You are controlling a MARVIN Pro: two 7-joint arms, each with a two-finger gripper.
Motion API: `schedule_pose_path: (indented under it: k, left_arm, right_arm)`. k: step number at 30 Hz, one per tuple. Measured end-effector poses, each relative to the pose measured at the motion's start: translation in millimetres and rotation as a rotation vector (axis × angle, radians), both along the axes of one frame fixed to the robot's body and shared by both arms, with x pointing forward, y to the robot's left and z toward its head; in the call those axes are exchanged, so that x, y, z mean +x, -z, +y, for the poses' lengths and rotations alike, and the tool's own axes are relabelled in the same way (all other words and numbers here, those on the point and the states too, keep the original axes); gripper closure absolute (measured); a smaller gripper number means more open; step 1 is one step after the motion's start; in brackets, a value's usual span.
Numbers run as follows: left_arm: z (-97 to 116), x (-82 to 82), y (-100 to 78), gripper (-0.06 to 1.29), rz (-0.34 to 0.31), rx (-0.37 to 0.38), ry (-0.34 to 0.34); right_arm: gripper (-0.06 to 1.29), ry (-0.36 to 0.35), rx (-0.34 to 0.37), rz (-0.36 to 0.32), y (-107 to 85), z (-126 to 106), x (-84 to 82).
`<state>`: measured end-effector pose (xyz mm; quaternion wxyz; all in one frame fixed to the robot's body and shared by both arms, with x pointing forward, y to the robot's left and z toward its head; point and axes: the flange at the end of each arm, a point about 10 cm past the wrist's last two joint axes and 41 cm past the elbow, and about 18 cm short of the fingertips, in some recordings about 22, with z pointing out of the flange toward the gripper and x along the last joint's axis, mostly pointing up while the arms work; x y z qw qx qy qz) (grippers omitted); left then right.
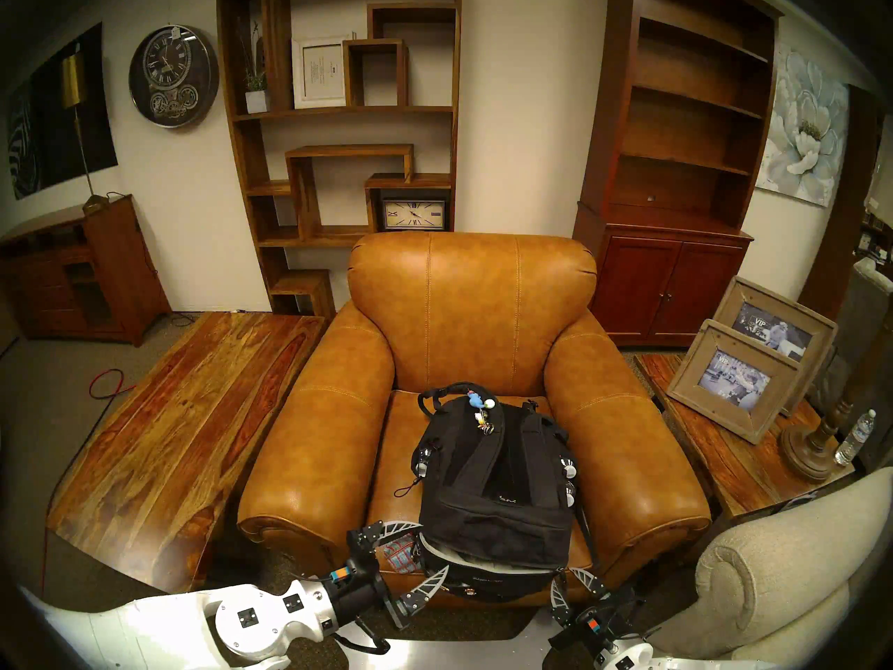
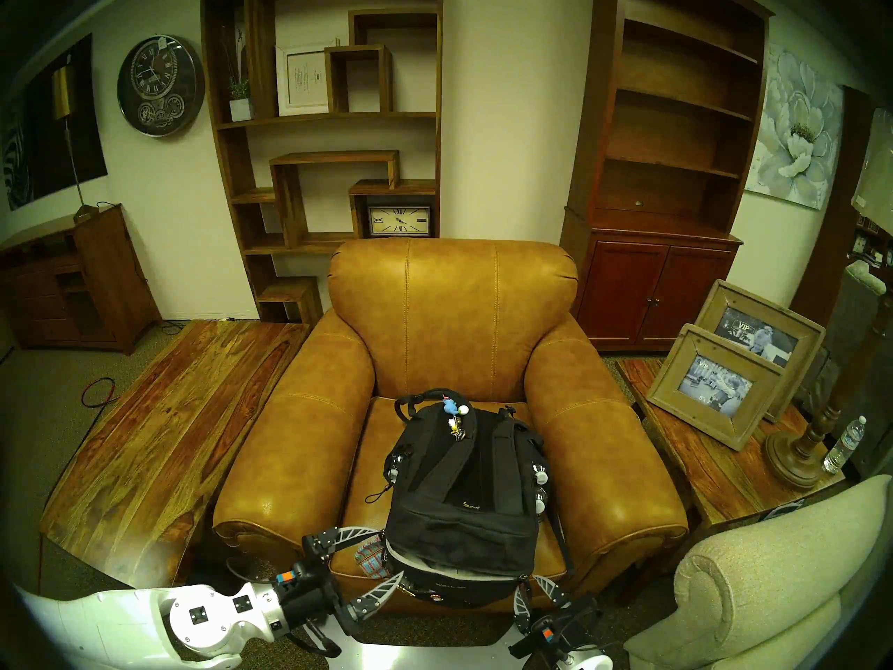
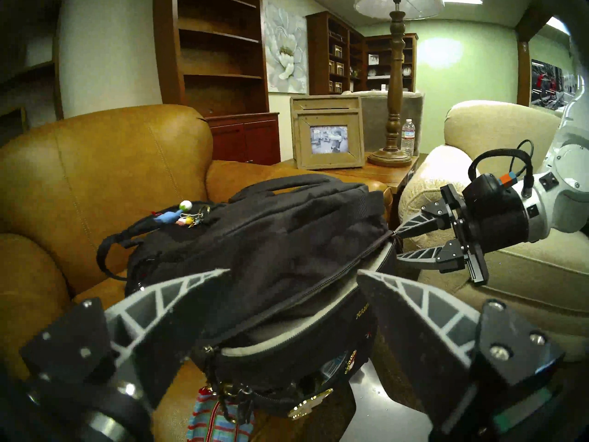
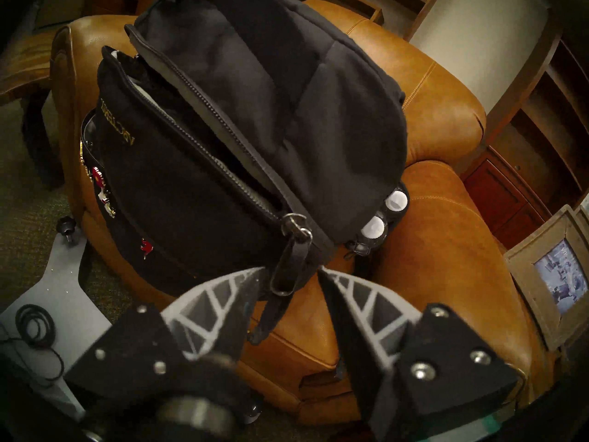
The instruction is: Open a bag with a zipper
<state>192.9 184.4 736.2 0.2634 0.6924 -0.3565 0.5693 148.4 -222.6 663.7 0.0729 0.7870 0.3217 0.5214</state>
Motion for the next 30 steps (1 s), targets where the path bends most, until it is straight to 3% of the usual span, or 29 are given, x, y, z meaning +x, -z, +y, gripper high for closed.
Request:
schedule_pose_path:
  k: [3,10,26,30]
  left_arm:
    - [10,-5.2,-2.7,0.13,-0.004,-0.011,-0.020]
    - [31,-21.1,-2.3,0.14,0.009,-0.015,-0.052]
    - [44,-43.0,8.2,0.15,0.050,-0.012,-0.074]
    - [44,-47.1,10.9,0.15,0.061,-0.011,-0.073]
  right_arm:
    - [0.62,-0.003,0.005,0.003,1.5,1,1.8]
    - [0.77,-0.002,0.009,0.001,0.5,1,1.9]
    - [1.23,0.006,-0.019,-0.029,-11.5,-9,-5.1]
    - [1.24,0.007,-0.029,-0.035,-15.8,-13,-5.4]
